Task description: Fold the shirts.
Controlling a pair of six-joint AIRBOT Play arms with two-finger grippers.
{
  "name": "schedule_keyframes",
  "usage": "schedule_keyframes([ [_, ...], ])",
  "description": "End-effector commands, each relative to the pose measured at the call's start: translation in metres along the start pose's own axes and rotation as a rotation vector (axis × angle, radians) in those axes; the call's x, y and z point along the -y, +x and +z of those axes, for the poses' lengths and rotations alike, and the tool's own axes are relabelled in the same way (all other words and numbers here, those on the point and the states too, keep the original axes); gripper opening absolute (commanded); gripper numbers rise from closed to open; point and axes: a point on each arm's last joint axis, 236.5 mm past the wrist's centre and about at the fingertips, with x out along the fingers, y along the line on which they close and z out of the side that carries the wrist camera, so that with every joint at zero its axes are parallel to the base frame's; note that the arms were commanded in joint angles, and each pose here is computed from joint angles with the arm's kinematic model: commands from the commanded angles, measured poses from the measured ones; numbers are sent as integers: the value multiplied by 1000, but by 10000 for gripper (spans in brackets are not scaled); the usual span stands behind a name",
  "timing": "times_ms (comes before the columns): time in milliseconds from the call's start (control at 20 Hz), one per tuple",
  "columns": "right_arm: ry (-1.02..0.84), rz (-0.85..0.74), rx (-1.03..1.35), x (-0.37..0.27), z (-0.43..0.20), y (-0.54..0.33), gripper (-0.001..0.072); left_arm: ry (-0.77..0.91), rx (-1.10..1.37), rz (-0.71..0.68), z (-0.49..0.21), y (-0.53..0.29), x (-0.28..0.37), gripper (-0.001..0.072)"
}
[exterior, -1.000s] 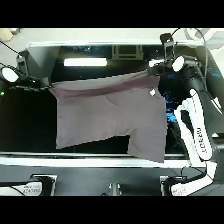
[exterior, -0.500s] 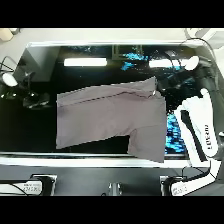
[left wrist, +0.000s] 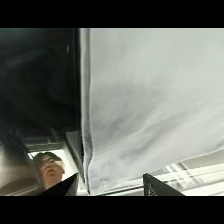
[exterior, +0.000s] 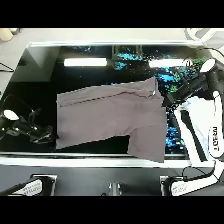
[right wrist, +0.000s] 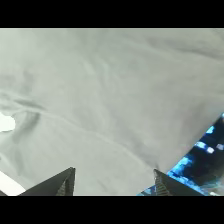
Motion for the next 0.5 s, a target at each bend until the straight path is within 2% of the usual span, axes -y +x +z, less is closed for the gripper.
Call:
schedule_keyframes([
  [0,-6,36,-16,-6,-6,0,491,-32,7,-36,-12,21,0,472],
  [250,-7,24,-39,-4,-11,0,491,14,-6,26,-16,24,-14,471],
  [450,-5,9,-43,0,-12,0,491,5,5,7,-14,26,-10,471],
])
